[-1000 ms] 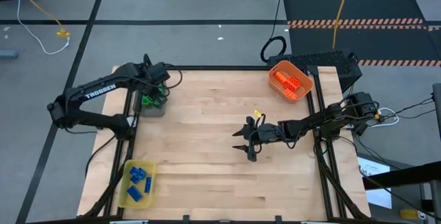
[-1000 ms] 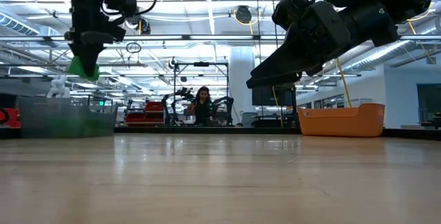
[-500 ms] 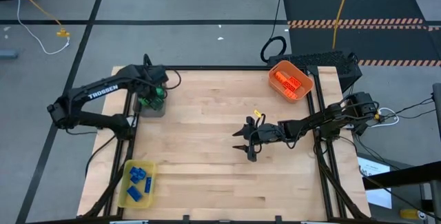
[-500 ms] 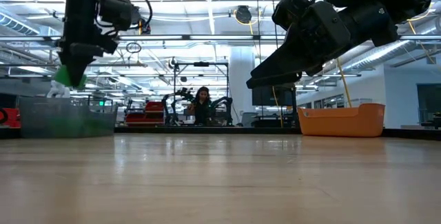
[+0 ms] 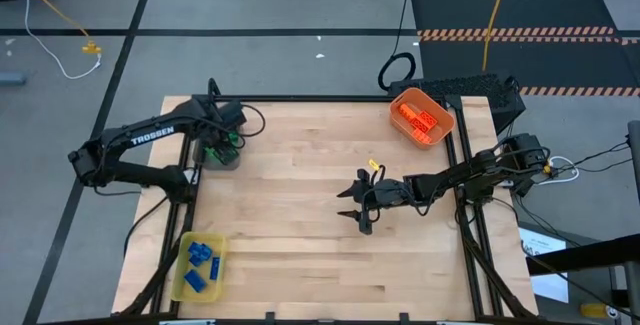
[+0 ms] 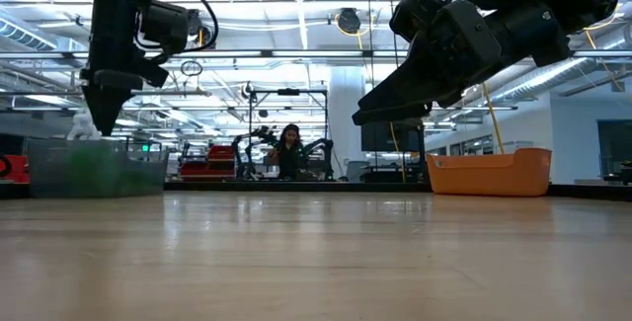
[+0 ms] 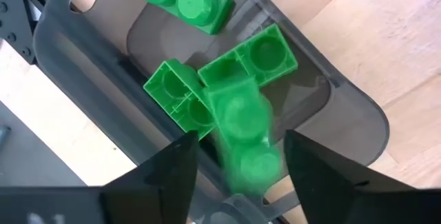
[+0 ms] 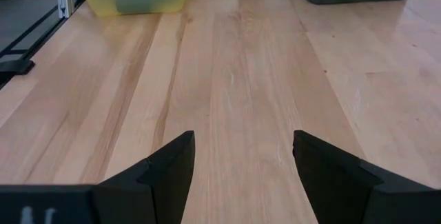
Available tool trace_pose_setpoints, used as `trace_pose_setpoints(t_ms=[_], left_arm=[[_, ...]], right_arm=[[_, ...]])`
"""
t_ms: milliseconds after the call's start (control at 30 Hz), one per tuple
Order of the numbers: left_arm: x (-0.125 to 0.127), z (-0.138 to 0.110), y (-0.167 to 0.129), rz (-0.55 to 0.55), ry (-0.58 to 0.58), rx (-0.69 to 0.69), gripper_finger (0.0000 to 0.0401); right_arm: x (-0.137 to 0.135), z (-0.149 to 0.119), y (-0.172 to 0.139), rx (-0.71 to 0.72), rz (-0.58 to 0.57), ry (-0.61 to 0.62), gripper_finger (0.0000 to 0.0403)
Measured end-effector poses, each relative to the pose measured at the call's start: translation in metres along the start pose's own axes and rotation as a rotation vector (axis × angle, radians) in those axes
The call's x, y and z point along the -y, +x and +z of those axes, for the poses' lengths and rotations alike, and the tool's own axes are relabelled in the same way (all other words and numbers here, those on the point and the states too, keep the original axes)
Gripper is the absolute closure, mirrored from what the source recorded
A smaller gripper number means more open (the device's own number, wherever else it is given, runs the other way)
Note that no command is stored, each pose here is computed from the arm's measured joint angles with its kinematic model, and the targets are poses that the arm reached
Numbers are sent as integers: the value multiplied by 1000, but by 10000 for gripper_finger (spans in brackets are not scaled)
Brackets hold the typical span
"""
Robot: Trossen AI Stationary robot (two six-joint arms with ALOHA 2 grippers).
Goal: Sort & place blocks by color
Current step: Put the green game piece into the black bin, then return to Home Position
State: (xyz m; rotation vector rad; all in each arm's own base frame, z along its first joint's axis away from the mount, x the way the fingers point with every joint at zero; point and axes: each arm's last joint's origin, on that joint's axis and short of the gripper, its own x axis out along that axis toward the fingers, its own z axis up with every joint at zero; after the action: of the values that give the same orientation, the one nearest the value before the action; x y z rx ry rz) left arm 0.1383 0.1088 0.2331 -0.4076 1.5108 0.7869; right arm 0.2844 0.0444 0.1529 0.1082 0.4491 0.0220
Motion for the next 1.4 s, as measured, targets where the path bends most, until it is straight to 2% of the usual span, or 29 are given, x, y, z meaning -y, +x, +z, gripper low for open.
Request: trace_pose_setpoints(t_ms=[333,500,667,767,933,1100,1267,1400], left_arm=[[4,0,-1,31,54,11,120],[6,4,-12,24,62,51,113],[12,14,-38,-16,60,175,113],[26,24,-54,-121,90,308,118],[60,36,-72,-406,207,542,131],[94,37,-77,-707,296,647,144],[125,36,-67,-803,355,719,156],[145,35,-58,-812,403,854,164]], right_arm=[[0,0,0,0,0,0,170],[1,0,0,5,-32,14,170],[3,0,0,10,-61,29,170],[5,1,0,11,-67,31,170],[6,1,0,11,-68,32,170],[6,-1,0,-5,-71,30,170],[6,-2,0,-20,-73,31,170],[6,-2,0,-19,-73,31,170]])
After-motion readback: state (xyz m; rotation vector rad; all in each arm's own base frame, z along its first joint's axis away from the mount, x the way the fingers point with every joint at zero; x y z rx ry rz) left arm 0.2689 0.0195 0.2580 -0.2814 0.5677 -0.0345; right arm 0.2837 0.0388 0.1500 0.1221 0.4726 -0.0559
